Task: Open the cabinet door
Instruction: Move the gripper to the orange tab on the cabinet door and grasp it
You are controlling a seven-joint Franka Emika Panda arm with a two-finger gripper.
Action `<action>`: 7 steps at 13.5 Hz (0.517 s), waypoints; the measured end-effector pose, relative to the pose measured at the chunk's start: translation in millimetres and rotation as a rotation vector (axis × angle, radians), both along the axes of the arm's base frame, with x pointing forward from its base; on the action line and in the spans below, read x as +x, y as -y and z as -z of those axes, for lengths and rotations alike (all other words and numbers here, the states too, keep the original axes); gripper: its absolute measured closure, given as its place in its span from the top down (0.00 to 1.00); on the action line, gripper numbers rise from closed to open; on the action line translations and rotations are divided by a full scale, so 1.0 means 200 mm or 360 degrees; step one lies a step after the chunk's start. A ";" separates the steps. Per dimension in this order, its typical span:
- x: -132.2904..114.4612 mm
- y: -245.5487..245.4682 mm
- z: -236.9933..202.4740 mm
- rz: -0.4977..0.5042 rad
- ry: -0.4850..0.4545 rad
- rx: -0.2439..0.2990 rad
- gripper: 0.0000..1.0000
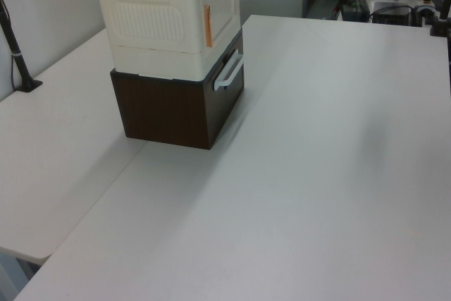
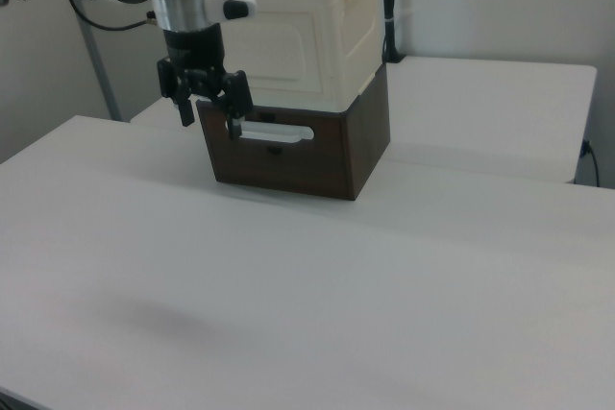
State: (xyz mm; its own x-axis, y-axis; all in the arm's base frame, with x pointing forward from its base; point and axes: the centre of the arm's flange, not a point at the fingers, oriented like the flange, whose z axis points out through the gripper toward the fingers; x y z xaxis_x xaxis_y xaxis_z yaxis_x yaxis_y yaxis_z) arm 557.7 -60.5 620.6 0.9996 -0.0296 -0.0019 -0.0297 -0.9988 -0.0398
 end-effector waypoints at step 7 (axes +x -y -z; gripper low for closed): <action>0.27 -0.70 -0.04 -0.0243 0.0507 -0.0001 0.94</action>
